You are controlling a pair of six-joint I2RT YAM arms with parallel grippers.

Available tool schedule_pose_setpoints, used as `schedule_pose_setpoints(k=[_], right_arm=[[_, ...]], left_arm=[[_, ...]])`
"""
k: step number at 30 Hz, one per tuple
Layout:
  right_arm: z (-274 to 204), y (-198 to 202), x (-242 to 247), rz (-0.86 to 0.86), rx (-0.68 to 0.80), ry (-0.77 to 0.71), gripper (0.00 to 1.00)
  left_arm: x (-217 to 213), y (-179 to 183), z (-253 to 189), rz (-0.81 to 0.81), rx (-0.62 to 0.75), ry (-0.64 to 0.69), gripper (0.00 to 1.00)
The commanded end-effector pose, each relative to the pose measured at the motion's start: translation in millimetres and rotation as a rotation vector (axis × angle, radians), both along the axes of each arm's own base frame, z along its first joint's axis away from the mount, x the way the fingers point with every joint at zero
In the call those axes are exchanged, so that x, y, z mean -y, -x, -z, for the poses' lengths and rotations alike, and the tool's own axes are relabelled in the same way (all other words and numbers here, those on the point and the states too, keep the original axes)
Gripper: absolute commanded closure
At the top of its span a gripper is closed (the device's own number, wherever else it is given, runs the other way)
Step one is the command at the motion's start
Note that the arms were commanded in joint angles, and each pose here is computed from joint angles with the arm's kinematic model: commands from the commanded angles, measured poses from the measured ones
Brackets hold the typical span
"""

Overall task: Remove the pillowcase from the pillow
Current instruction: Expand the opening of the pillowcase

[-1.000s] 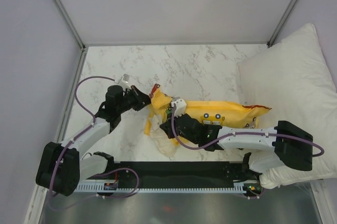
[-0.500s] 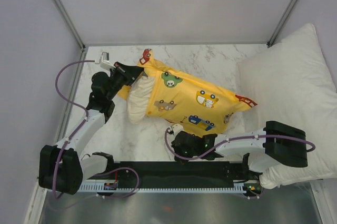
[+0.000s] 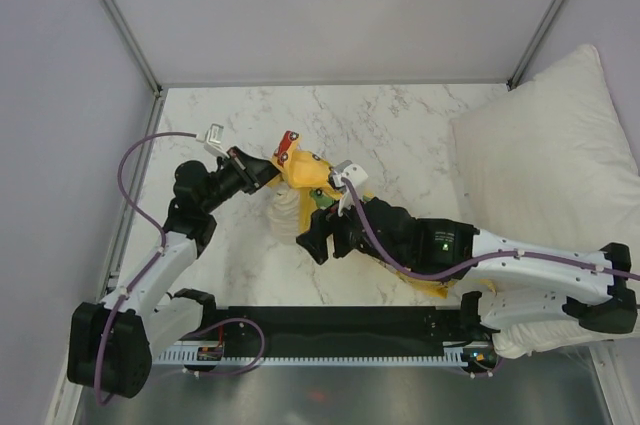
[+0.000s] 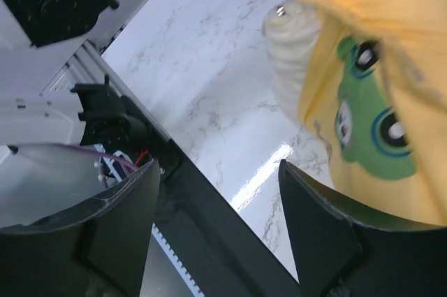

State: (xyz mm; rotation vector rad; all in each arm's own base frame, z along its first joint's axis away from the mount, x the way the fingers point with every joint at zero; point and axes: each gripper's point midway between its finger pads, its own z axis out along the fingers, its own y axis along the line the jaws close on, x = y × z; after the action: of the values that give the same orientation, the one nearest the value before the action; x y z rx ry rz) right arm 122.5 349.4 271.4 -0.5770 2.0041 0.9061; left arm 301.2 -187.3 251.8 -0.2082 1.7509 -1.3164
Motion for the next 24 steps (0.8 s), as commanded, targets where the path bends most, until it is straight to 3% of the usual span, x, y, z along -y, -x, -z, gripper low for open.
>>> schedule_pose_setpoints(k=[1,7,13,18,24], right_arm=[[28,-27,7,0.118,0.073,0.174,0.22],[53,-34,11,0.227,0.005,0.219,0.23],[76,-57,58,0.396,0.012,0.334,0.22],[79,-108,105,0.526,0.014,0.361,0.21],[90,-164,104,0.511,0.040,0.378,0.21]], left_arm=[[9,26,-5,0.104,0.081,-0.026,0.98],[-1,29,-1,0.057,0.080,-0.101,0.98],[1,38,-1,0.086,0.078,-0.119,0.98],[7,56,4,0.177,0.088,-0.135,0.98],[17,79,19,0.275,0.093,-0.144,0.98]])
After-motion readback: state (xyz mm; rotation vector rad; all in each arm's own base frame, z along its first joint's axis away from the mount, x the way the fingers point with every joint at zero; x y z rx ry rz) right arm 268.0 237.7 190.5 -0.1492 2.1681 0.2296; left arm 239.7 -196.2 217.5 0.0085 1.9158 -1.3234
